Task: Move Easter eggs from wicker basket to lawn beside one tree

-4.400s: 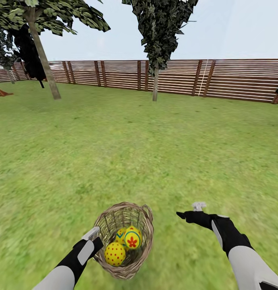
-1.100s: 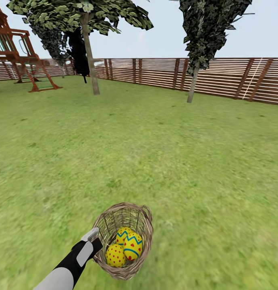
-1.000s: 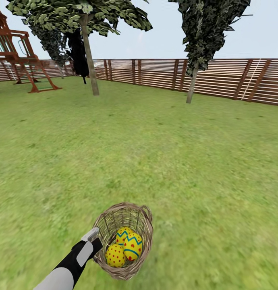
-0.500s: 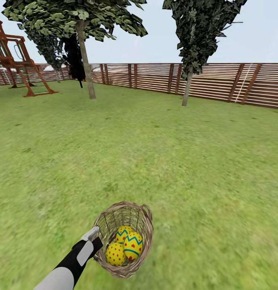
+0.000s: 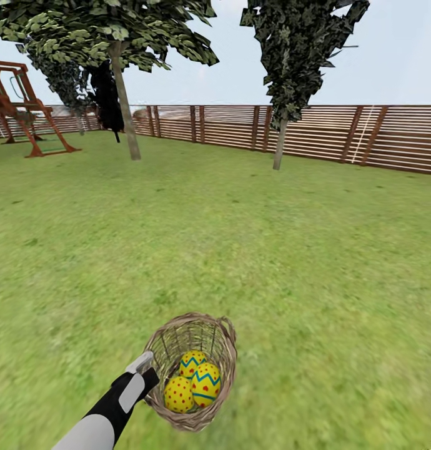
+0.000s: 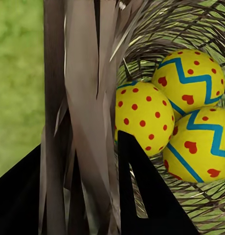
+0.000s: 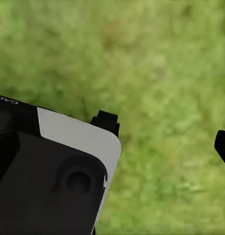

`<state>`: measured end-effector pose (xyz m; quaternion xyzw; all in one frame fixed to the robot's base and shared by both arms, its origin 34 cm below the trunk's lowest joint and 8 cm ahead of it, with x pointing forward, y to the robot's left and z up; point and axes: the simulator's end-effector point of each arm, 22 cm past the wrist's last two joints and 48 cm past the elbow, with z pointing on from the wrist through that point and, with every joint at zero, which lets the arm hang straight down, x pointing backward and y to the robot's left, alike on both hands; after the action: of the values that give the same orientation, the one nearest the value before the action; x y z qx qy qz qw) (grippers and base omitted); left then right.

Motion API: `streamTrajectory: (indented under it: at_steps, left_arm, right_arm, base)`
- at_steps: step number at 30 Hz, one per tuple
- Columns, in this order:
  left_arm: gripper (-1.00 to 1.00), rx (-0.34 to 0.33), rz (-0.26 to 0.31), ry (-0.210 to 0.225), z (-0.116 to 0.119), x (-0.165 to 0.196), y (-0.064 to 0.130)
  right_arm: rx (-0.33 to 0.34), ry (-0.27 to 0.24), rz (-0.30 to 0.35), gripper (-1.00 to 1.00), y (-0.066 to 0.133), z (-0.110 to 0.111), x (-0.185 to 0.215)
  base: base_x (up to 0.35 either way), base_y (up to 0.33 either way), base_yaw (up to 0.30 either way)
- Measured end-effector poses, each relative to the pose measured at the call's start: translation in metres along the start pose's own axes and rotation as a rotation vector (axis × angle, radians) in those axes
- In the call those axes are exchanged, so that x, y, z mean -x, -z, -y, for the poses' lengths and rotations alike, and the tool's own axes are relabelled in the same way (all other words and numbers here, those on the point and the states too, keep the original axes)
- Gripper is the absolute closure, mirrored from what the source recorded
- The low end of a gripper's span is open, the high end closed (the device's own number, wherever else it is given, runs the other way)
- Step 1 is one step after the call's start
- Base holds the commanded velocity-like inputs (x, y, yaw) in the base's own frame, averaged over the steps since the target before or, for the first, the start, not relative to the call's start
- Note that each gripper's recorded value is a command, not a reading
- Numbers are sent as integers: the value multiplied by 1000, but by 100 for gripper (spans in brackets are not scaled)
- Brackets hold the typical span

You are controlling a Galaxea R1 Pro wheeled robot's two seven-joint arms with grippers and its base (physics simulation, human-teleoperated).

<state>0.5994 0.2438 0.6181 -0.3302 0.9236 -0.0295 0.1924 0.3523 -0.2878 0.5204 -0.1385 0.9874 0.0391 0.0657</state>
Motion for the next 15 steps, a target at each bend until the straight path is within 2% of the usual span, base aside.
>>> streamTrajectory:
  at_steps: [15]
  left_arm:
    - [100, -13, 17, 2, 7, 13, 27]
  right_arm:
    - [-6, 3, 21, -100, 24, 0, 9]
  base:
    - [0, 0, -96]
